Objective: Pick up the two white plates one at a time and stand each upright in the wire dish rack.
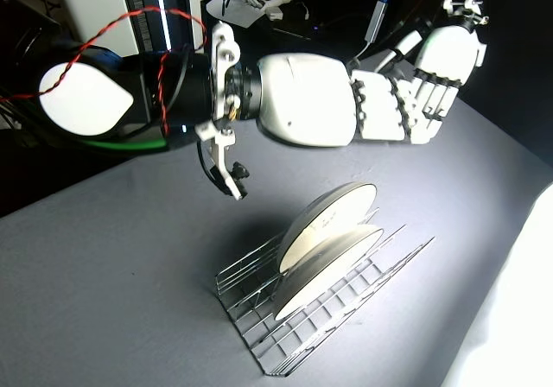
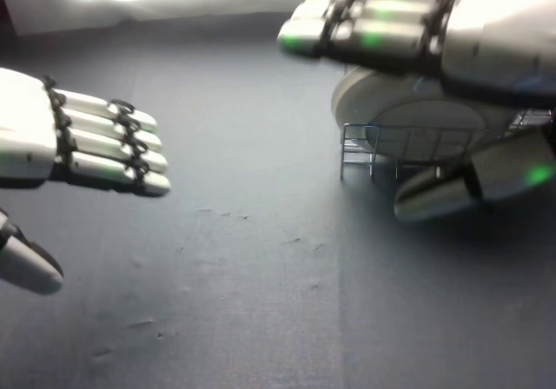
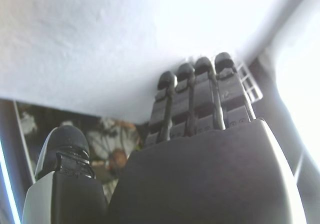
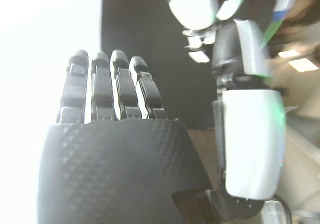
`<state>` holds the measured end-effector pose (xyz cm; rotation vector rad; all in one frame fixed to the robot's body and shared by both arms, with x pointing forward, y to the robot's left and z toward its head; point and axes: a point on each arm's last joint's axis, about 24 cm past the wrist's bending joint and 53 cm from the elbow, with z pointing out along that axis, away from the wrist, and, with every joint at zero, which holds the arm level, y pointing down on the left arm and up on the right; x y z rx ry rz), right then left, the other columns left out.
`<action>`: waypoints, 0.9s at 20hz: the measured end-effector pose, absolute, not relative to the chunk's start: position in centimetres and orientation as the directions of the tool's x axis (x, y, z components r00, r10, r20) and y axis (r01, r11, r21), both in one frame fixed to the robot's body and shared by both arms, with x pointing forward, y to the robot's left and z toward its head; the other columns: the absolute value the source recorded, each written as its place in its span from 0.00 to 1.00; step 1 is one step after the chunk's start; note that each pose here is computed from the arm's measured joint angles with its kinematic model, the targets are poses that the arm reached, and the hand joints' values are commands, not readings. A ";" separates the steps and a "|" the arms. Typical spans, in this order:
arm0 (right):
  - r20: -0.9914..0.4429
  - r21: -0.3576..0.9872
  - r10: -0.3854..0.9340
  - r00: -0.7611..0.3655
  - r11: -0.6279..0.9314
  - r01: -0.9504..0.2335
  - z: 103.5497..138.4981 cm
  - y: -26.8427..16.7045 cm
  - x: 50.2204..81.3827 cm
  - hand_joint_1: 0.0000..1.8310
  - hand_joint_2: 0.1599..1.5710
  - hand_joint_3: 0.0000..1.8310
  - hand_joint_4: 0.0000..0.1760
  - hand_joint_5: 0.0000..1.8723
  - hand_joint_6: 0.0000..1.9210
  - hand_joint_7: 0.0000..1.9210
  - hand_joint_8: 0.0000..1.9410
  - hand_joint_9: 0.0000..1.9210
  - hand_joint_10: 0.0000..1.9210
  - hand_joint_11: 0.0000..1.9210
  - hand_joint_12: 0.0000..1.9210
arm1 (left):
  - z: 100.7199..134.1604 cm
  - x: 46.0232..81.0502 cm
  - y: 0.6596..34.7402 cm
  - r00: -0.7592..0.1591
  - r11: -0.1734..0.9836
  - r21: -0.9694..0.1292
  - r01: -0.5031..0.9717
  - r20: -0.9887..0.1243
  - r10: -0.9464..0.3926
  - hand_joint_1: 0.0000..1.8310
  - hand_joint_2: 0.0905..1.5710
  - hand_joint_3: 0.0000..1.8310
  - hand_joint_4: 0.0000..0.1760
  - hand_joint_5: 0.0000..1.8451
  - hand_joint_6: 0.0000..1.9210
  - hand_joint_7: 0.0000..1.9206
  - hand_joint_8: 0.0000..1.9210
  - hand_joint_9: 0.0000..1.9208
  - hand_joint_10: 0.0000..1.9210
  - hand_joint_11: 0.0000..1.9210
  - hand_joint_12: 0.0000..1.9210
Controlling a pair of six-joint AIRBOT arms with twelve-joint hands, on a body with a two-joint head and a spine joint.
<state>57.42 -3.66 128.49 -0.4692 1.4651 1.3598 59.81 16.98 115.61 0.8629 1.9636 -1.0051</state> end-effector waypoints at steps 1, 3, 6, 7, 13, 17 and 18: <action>-0.874 0.454 0.317 -0.367 0.268 -0.850 128.3 -3.3 56.6 0.33 0.58 0.00 0.00 0.00 0.00 0.00 0.00 0.00 0.00 0.00 0.00 | 115.8 59.4 16.7 -0.482 0.446 -0.351 0.823 -0.847 0.224 0.00 0.69 0.00 0.00 0.06 0.00 0.04 0.00 0.02 0.00 0.00 0.00; -0.904 0.400 0.271 -0.332 0.256 -0.880 127.9 -2.9 55.8 0.33 0.58 0.00 0.00 0.00 0.00 0.00 0.00 0.00 0.00 0.00 0.00 | 116.0 58.9 16.6 -0.465 0.437 -0.336 0.834 -0.855 0.230 0.00 0.70 0.00 0.00 0.06 0.00 0.04 0.00 0.02 0.00 0.00 0.00; -0.947 0.300 0.188 -0.261 0.220 -0.928 127.0 -2.4 54.1 0.32 0.58 0.00 0.00 0.00 0.00 0.00 0.00 0.00 0.00 0.00 0.00 | 116.2 57.7 15.6 -0.440 0.405 -0.320 0.856 -0.864 0.247 0.00 0.69 0.00 0.00 0.06 0.00 0.04 0.00 0.02 0.00 0.00 0.00; -0.963 0.252 0.149 -0.225 0.205 -0.946 126.5 -2.1 53.4 0.35 0.59 0.00 0.00 0.00 0.00 0.00 0.00 0.00 0.00 0.00 0.00 | 116.3 57.0 15.2 -0.427 0.389 -0.313 0.866 -0.868 0.253 0.00 0.69 0.00 0.00 0.06 0.00 0.04 0.00 0.02 0.00 0.00 0.00; -0.973 0.189 0.170 -0.158 0.181 -0.965 128.3 -2.4 53.3 0.36 0.60 0.00 0.00 0.00 0.00 0.00 0.00 0.00 0.00 0.01 0.00 | 116.1 56.5 15.7 -0.386 0.378 -0.263 0.888 -0.873 0.299 0.00 0.69 0.00 0.00 0.06 0.00 0.05 0.00 0.03 0.00 0.01 0.00; -0.989 0.101 0.128 -0.080 0.172 -0.980 127.8 -3.4 53.3 0.34 0.60 0.00 0.00 0.07 0.00 0.08 0.01 0.07 0.01 0.00 0.22 | 115.7 56.5 15.8 -0.375 0.380 -0.246 0.892 -0.872 0.316 0.00 0.69 0.00 0.00 0.09 0.00 0.08 0.00 0.06 0.00 0.04 0.03; -0.989 0.093 0.130 -0.071 0.171 -0.981 128.0 -3.7 53.3 0.34 0.61 0.00 0.00 0.10 0.01 0.12 0.01 0.11 0.02 0.00 0.30 | 115.7 56.5 15.8 -0.374 0.379 -0.245 0.892 -0.872 0.317 0.00 0.70 0.00 0.00 0.10 0.00 0.10 0.00 0.08 0.00 0.01 0.15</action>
